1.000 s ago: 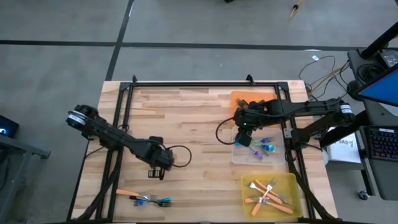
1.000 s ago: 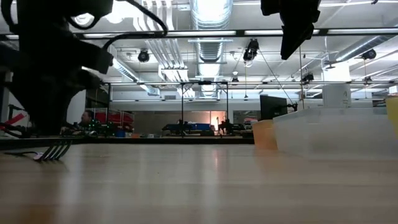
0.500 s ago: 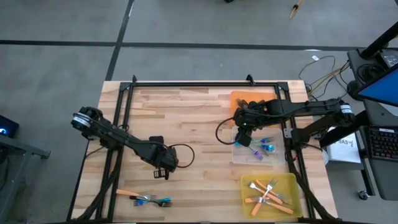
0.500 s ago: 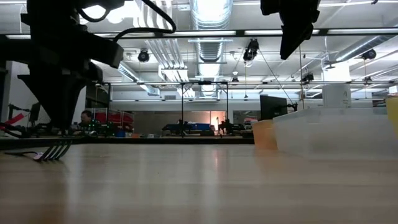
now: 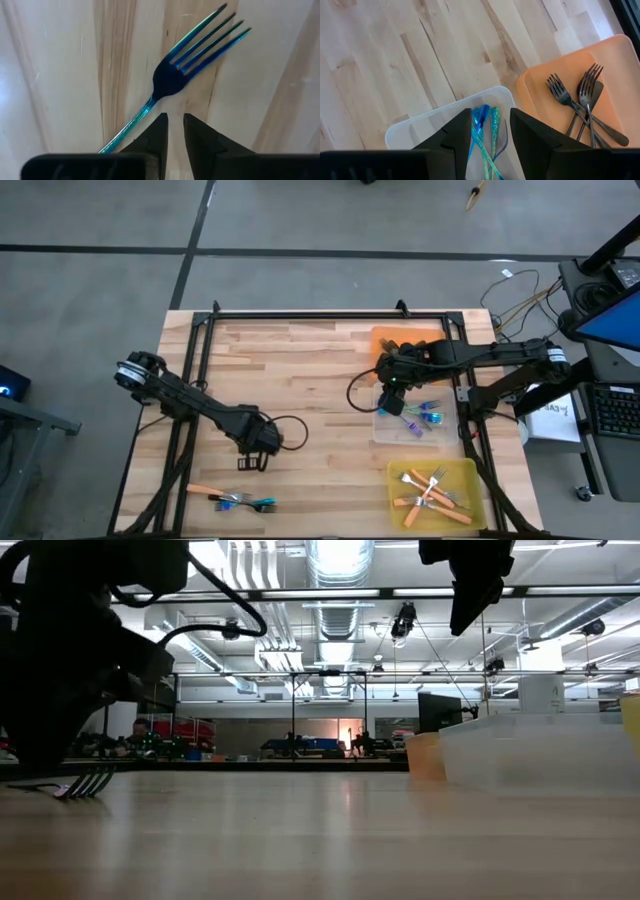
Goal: Sort silverware by color (type)
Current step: Put the blue fork into the transparent bin
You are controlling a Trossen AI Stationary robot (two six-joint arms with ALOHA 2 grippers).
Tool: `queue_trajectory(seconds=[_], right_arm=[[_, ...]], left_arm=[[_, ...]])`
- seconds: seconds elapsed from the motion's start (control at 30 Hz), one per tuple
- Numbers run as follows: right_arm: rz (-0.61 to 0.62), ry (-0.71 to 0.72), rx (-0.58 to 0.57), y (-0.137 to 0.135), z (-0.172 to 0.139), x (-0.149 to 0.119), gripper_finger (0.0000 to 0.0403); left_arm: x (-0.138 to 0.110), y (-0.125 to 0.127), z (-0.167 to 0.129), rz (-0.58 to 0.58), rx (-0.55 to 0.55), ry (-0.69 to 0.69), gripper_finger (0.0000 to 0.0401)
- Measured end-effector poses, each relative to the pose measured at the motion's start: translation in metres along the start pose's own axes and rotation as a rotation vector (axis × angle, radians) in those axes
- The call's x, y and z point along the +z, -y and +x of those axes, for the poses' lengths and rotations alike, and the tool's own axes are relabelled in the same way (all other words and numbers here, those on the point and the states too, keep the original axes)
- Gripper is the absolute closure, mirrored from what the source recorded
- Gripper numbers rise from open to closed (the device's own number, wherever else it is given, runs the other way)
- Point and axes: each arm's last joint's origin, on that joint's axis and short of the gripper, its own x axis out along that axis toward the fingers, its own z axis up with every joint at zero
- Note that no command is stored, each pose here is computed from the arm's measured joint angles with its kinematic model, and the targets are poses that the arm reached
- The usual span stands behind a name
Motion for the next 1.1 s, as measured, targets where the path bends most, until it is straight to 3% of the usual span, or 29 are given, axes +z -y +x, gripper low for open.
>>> queue_trajectory(seconds=[0.23,0.5,0.77,1.1], right_arm=[[0.000,0.000,0.000,0.000,0.000,0.000,0.0275],[0.002,0.010,0.005,0.000,0.000,0.001,0.0275],[0.002,0.010,0.005,0.000,0.000,0.001,0.0275],[0.003,0.013,0.006,-0.001,0.000,0.001,0.0275]], left_arm=[[-0.002,-0.003,0.005,0.008,0.005,-0.004,0.0310],[-0.001,-0.010,0.008,0.047,0.096,0.025,0.0260],[-0.012,-0.018,0.025,0.045,0.103,-0.001,0.0261],[-0.005,-0.024,0.024,0.054,0.061,0.003,0.0284]])
